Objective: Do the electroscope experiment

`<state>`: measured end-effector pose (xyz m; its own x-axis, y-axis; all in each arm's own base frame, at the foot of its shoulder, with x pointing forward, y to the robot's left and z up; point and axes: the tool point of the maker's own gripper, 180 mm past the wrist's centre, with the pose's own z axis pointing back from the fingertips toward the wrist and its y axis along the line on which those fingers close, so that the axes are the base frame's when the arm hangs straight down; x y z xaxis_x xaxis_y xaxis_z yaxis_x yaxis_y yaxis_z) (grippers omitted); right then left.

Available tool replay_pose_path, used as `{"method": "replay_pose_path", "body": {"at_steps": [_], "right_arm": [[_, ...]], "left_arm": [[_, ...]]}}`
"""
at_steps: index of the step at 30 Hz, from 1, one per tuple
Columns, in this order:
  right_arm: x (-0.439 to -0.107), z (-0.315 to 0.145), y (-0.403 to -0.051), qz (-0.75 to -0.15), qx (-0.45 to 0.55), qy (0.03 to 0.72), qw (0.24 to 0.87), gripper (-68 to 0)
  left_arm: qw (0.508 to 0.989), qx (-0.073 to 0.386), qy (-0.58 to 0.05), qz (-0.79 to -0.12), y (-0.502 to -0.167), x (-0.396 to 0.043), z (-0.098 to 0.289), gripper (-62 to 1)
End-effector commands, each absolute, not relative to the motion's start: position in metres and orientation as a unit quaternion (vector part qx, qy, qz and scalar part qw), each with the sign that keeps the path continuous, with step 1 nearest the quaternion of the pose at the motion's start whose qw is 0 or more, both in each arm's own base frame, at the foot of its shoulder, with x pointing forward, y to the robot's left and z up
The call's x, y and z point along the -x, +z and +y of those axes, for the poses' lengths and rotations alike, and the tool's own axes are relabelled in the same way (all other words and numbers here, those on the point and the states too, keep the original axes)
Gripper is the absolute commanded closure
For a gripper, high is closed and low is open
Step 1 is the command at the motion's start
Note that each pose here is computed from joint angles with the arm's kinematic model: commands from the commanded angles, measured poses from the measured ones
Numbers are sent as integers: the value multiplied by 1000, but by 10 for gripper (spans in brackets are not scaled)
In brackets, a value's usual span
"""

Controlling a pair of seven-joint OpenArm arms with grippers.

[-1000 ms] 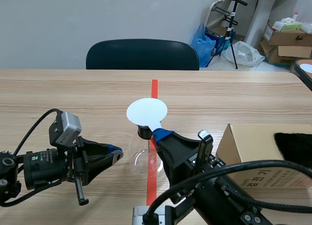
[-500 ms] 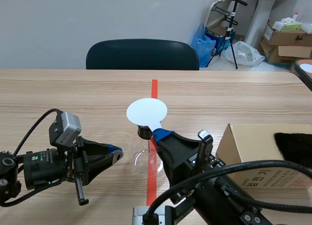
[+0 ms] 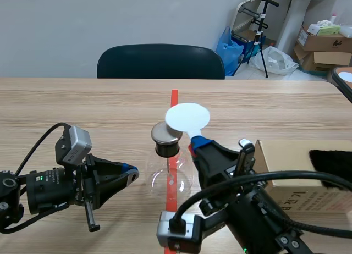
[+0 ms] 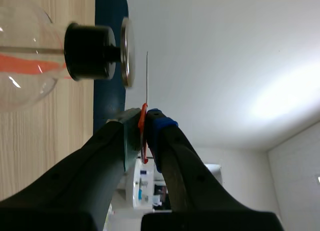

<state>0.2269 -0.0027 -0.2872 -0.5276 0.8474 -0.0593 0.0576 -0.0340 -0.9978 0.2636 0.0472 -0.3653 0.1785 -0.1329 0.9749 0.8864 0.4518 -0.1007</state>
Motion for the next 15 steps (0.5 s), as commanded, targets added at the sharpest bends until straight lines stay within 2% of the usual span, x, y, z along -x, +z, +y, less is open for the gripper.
{"method": "replay_pose_path", "body": {"at_steps": [1,9,15], "right_arm": [[-235,-11,-278,-617,389,603,323,-10],[-252,-52,-275,-572,461,551,397,-10],[-256,-71,-274,-549,490,524,427,-10]], "left_arm": [[664,372,-372,-531,-356,-267,41,-41],[664,372,-372,-531,-356,-267,41,-41],[664,372,-372,-531,-356,-267,41,-41]]}}
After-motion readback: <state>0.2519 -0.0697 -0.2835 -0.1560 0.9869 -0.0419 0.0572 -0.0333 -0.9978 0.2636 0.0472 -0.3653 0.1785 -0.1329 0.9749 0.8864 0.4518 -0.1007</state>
